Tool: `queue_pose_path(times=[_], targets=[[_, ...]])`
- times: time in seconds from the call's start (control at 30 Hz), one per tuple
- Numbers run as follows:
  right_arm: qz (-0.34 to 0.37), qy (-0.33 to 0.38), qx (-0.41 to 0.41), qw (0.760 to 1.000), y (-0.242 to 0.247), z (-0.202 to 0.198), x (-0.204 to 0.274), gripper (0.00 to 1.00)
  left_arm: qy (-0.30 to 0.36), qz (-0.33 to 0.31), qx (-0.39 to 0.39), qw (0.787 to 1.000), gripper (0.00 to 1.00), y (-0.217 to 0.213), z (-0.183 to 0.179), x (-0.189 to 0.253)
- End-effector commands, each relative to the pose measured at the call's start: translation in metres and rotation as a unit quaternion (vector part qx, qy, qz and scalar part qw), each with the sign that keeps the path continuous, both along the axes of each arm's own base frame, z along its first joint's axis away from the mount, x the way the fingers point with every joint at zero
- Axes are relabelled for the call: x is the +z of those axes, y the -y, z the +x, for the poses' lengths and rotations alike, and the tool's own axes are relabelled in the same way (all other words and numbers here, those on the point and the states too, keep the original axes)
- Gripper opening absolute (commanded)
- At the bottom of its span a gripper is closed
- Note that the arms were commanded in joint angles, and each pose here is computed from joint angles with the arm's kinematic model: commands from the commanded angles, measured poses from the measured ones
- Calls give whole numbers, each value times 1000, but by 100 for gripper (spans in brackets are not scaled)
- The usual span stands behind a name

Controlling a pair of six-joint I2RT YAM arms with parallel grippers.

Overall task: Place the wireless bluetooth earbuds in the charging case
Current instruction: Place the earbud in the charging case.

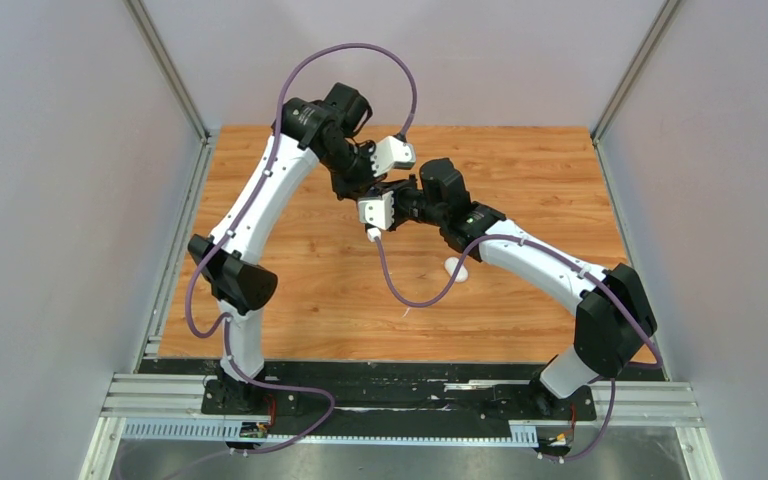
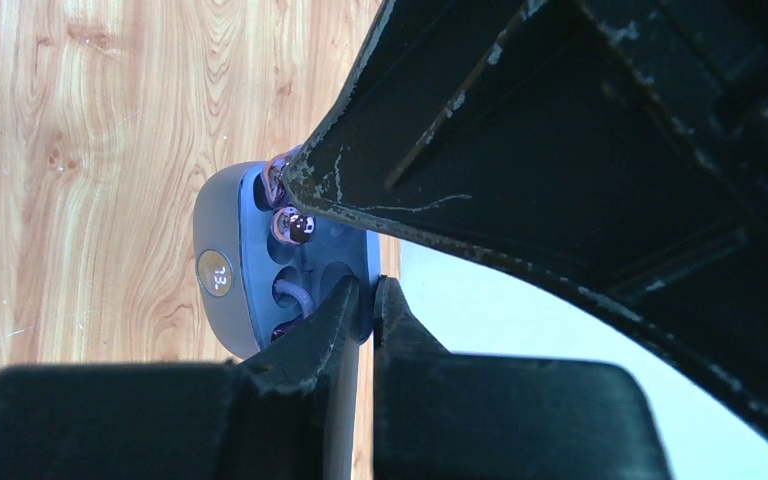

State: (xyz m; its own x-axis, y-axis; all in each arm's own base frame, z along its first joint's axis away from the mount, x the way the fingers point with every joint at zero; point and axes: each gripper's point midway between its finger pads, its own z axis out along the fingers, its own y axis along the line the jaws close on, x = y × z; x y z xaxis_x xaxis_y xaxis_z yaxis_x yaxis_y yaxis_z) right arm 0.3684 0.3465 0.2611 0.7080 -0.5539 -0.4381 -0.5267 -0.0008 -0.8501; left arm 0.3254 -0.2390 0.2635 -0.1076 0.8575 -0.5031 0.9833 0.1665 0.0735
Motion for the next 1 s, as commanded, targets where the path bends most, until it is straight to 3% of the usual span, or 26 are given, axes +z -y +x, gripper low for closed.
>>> queue_pose_path(times=[0.0,0.97], targets=[[48,48,13,998,-7,-1,49,0,-7,26,-6,1000,0,-6,-12,4],[72,48,6,996,-8,-3,61,0,4,59,-11,998,0,1,-1,-16]])
